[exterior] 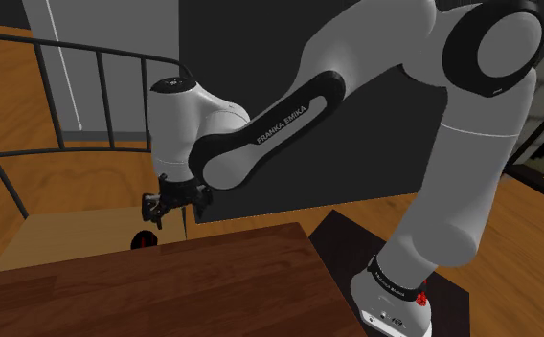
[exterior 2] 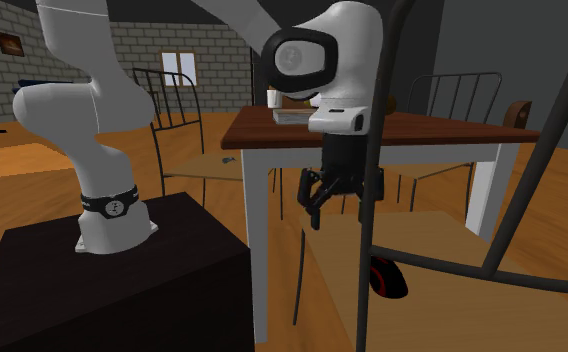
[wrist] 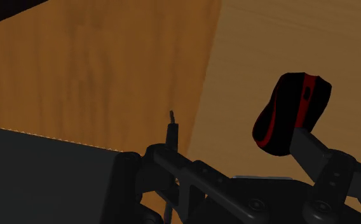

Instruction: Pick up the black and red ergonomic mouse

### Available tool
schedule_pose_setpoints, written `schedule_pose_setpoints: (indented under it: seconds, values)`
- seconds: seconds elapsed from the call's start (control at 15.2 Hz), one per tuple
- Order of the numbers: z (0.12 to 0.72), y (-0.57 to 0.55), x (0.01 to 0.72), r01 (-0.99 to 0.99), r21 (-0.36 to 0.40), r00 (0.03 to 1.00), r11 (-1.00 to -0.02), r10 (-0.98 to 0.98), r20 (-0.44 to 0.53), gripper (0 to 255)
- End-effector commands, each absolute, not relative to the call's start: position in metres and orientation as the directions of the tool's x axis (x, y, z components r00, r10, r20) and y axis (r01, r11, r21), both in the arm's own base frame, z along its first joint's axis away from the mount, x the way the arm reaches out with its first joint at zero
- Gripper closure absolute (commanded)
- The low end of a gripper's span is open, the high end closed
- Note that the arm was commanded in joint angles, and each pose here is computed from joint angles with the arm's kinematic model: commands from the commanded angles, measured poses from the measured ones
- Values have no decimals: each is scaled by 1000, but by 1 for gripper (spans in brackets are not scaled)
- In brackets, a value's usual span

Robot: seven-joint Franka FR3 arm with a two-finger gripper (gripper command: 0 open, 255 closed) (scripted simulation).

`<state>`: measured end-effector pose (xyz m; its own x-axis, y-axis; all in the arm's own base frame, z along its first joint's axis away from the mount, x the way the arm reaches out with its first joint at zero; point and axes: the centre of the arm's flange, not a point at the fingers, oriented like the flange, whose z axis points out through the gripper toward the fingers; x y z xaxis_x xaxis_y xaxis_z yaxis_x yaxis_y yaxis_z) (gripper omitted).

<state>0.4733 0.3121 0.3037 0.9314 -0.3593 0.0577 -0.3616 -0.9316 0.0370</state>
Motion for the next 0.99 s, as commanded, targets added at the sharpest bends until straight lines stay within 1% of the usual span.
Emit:
schedule_pose_setpoints:
  seconds: [0.0,0.4,0.92]
  values:
    - [285,330,488,-394,33,918,-919,-391,57,0]
    - [241,376,532,-477,19,878,-879,-476,51,0]
    - [200,376,532,-477,19,878,-879,-476,51,0]
